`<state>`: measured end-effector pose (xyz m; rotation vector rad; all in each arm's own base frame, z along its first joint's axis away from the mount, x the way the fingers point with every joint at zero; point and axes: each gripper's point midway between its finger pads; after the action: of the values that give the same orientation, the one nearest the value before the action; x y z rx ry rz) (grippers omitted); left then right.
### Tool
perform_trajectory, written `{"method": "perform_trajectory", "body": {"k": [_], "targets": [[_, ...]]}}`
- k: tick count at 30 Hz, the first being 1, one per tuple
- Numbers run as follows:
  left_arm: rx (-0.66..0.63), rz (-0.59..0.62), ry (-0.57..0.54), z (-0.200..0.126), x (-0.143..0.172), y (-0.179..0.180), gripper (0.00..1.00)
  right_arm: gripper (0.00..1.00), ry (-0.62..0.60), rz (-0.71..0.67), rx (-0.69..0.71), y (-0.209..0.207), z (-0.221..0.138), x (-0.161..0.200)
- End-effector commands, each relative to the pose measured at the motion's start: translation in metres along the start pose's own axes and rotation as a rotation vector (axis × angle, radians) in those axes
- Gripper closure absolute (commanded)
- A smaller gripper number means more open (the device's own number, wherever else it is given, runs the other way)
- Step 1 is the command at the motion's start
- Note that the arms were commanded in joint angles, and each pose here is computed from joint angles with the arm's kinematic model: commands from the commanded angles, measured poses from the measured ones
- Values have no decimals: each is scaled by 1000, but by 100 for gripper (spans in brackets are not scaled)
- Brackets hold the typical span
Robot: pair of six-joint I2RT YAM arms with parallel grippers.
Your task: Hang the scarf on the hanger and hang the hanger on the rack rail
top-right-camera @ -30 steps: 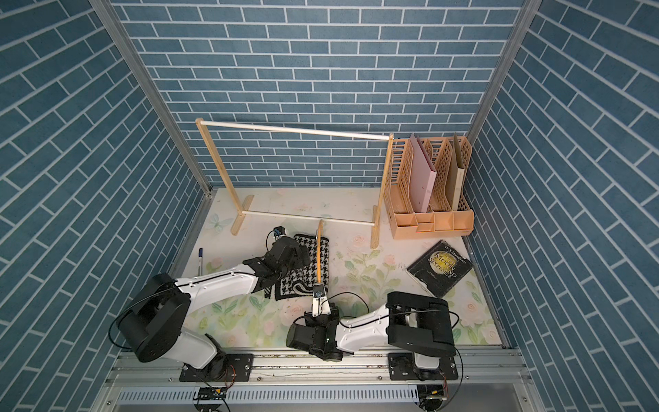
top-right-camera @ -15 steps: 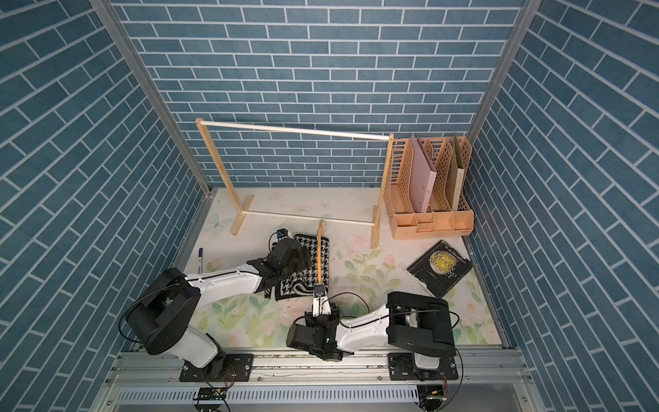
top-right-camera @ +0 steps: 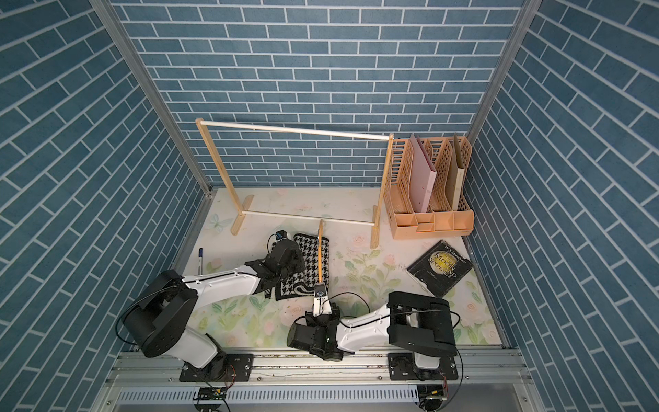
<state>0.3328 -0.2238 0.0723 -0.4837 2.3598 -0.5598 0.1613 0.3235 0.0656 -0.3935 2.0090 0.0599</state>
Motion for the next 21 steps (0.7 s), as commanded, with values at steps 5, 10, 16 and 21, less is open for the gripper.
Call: {"method": "perform_trajectory", "body": {"k": [5,10,16,21], "targets": [[89,20,-59,-32,-37,-43,100,100,-16,-2,51,-40,-4,-18],[164,45,-131,-67,-78,-87,100,100,-80,45,19,-57,-13,-51],[233,77,-193,-107,-116,-129,100,100,-185,110,-50,-71,-25,-107],[264,92,-252,-136,-144,-153,100,100,-247,130,-85,-81,-36,-145]]}}
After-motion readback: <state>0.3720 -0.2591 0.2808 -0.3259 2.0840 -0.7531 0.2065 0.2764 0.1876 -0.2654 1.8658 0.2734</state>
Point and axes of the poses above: each gripper's point midway between its finger pads, its own z axis out along the fingers, its own y axis along the line the jaws close on, x = y × z, and after that the axes turned 11 degrees about -z, right-handed
